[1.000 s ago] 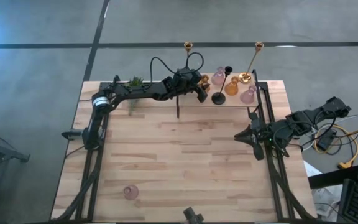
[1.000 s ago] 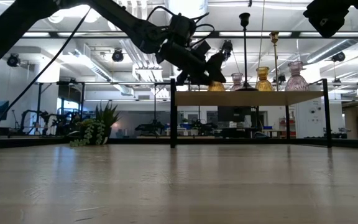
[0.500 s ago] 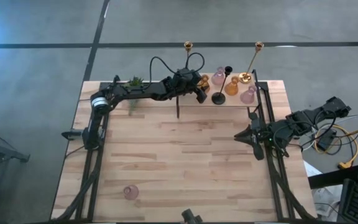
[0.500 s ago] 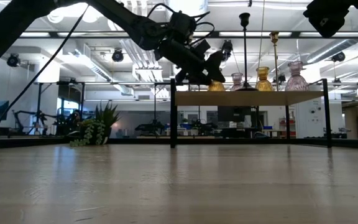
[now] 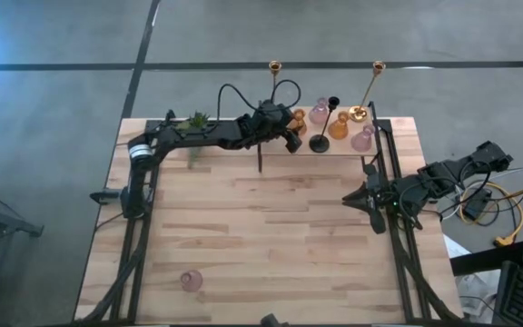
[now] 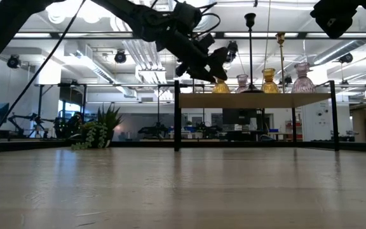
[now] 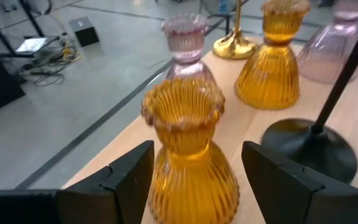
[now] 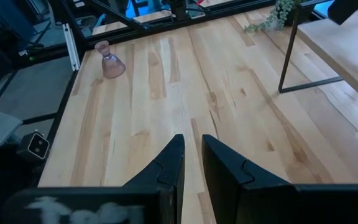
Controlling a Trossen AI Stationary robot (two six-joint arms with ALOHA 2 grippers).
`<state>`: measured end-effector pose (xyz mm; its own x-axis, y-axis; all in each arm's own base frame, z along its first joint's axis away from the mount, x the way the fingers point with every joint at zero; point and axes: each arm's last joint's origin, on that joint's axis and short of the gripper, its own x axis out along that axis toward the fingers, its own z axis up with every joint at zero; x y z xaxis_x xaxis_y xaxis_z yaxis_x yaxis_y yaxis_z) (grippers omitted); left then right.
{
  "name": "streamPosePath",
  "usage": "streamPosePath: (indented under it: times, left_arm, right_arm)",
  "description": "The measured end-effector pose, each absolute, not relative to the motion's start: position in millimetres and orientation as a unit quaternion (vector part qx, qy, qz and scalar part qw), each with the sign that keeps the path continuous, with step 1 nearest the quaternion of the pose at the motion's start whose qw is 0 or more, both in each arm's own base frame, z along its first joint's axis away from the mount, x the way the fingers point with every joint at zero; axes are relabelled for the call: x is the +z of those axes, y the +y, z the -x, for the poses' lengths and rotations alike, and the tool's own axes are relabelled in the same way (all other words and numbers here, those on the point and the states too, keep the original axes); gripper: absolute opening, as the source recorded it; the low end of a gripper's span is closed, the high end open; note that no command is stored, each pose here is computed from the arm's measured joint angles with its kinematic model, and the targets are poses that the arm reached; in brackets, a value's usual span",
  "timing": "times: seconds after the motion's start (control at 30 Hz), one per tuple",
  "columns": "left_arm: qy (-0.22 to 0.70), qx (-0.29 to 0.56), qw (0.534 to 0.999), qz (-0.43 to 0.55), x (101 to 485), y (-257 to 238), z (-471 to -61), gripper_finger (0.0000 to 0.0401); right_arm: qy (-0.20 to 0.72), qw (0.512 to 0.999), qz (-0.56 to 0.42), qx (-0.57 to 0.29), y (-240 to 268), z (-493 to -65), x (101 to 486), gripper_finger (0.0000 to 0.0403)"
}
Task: Pick & Place candle stick holders
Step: Put the pink candle holder on the shelf
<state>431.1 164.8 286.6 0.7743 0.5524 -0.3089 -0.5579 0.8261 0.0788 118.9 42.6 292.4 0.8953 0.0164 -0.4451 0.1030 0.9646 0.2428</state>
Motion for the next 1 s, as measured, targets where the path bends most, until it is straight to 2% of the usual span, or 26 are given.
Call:
streamPosePath:
  times: [0.33,0.67,0.83,1.0]
  left_arm:
    - [0.186,0.333,0.924,-0.002,294.8,145.4,-426.4,0.0248]
    - [0.265,0.301,0.916,0.004,311.1,104.4,-403.3,0.0248]
    - [0.273,0.274,0.922,-0.004,324.2,68.8,-371.1,0.0248]
    - [0.282,0.249,0.927,0.011,329.3,30.5,-313.3,0.0248]
  right_arm:
    - [0.227,0.965,-0.131,-0.022,42.6,-118.9,292.4,0.0048]
    - [0.229,0.964,-0.135,-0.021,42.7,-118.8,292.3,0.0048]
    - [0.232,0.963,-0.134,-0.019,42.7,-118.4,291.8,0.0048]
    - [0.236,0.962,-0.137,-0.009,43.4,-118.3,291.6,0.0048]
